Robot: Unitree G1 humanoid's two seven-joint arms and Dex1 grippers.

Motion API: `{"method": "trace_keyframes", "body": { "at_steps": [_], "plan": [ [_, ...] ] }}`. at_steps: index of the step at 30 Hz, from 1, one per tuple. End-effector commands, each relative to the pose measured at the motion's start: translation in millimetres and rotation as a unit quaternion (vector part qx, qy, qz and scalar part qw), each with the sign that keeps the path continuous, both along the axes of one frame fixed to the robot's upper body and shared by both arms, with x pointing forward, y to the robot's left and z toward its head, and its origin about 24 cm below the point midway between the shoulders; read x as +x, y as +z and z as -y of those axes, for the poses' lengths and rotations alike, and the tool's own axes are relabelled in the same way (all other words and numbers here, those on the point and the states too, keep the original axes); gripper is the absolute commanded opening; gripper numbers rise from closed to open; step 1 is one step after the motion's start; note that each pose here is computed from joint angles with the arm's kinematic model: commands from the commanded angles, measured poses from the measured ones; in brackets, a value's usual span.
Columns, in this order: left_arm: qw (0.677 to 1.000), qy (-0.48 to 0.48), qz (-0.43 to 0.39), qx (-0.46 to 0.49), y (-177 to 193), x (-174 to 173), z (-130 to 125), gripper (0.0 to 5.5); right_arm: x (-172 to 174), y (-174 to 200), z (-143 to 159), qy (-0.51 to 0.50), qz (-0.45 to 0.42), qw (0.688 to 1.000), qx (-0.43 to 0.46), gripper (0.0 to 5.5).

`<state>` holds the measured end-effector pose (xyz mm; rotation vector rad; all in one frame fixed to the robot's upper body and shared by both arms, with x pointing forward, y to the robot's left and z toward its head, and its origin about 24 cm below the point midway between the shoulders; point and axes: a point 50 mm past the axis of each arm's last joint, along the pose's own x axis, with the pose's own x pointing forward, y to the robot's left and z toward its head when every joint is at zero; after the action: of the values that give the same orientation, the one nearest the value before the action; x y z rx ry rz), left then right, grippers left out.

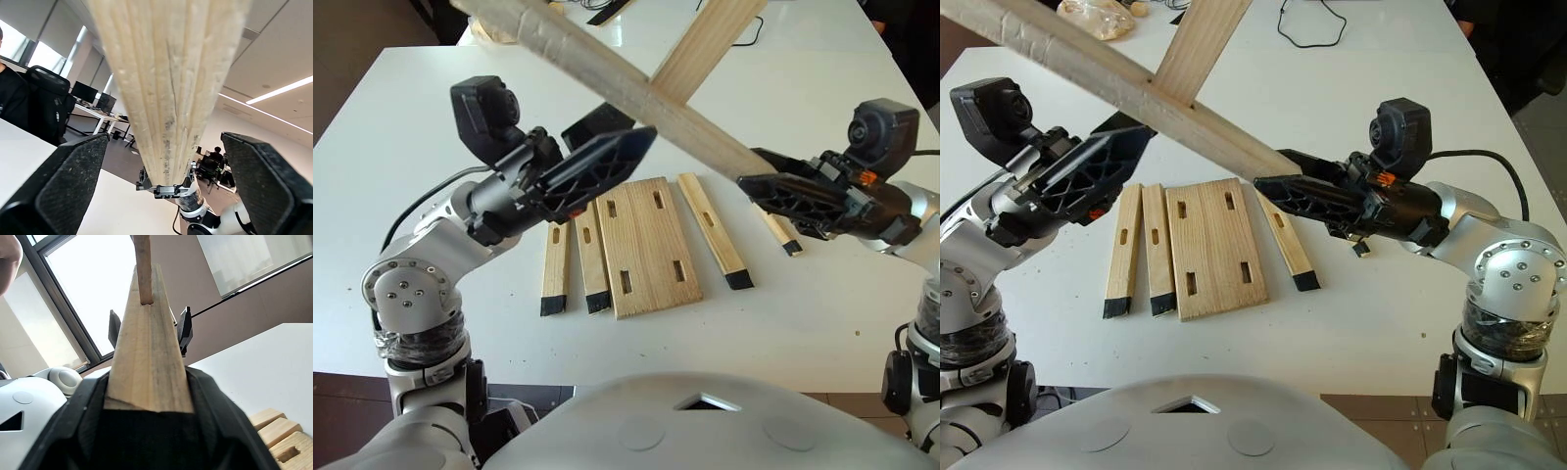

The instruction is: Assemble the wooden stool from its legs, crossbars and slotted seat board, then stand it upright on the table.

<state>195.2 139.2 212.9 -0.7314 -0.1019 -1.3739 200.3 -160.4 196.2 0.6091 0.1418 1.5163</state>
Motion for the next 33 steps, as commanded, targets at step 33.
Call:
{"method": "trace_keyframes", "body": {
  "at_steps": [33],
  "plan": [
    [0.993,-0.007,0.020,0.113,-19,3,-9,2.08,-2,-26,13,0.016,0.089,0.984,-0.156,3.00]
  ]
}}
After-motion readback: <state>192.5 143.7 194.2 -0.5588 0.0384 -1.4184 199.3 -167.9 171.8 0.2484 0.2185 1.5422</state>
